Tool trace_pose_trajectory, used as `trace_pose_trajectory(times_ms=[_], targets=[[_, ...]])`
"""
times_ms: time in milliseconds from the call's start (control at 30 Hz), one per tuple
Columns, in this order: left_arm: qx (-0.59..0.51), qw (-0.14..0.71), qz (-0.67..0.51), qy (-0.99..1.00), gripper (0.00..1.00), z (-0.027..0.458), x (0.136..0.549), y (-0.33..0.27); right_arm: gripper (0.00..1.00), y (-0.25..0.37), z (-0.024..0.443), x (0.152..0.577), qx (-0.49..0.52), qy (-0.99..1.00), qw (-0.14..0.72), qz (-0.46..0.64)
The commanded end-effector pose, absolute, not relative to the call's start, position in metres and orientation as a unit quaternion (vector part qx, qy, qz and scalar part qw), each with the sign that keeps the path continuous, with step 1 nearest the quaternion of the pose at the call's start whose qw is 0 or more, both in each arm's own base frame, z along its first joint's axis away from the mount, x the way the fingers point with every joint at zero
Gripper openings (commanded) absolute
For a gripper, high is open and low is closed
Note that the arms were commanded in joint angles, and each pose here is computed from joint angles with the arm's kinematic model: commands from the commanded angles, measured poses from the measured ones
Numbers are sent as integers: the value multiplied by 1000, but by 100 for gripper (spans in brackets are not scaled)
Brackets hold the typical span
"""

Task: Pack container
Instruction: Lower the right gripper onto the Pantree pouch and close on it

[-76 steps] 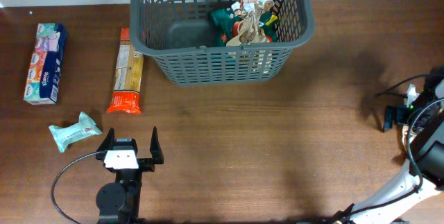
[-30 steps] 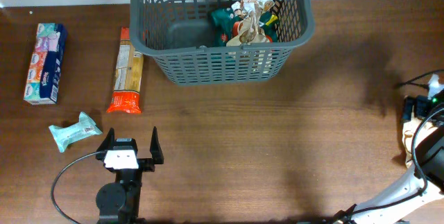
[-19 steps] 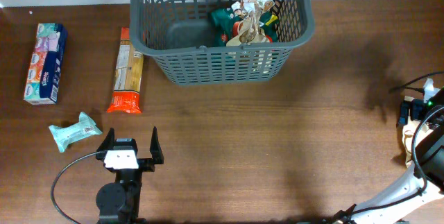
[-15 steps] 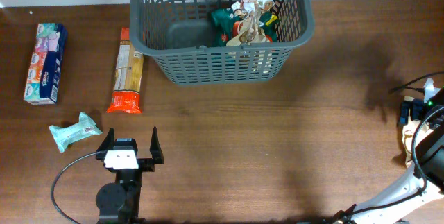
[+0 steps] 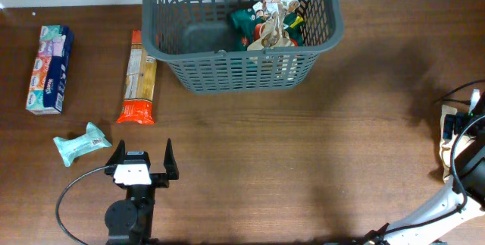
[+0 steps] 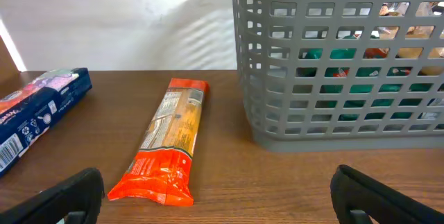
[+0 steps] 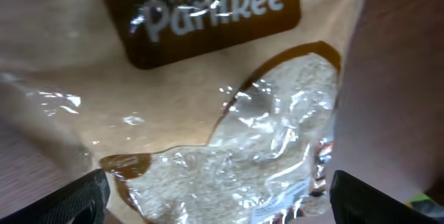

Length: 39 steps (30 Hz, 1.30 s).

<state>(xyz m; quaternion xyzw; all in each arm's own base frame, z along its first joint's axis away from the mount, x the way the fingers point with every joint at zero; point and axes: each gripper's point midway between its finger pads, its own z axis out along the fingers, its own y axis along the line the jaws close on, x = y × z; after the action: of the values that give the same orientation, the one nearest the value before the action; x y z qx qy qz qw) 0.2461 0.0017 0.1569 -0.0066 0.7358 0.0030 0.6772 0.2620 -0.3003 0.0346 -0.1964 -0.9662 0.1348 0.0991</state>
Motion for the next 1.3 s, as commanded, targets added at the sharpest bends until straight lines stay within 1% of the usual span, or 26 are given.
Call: trace_pose_trajectory(times_ms=[0, 200, 433, 567, 733, 1067, 1267], targets=[[2, 678, 5, 735, 99, 156, 246, 0, 99, -300, 29, 258, -203, -962, 113, 143], [2, 678, 5, 735, 99, 156, 246, 0, 99, -291, 25, 265, -186, -971, 100, 109], [2, 678, 5, 735, 99, 156, 246, 0, 99, -293, 23, 267, -185, -973, 90, 103], [2, 678, 5, 735, 99, 156, 246, 0, 99, -299, 23, 267, -196, -971, 82, 108], [2, 678, 5, 735, 99, 156, 246, 0, 99, -312, 23, 261, -248, -959, 69, 117], [2, 678, 5, 735, 99, 156, 246, 0, 99, -322, 22, 249, -270, -954, 68, 111], [2, 678, 5, 735, 99, 156, 246, 0, 99, -316, 16, 254, -277, -957, 46, 74]])
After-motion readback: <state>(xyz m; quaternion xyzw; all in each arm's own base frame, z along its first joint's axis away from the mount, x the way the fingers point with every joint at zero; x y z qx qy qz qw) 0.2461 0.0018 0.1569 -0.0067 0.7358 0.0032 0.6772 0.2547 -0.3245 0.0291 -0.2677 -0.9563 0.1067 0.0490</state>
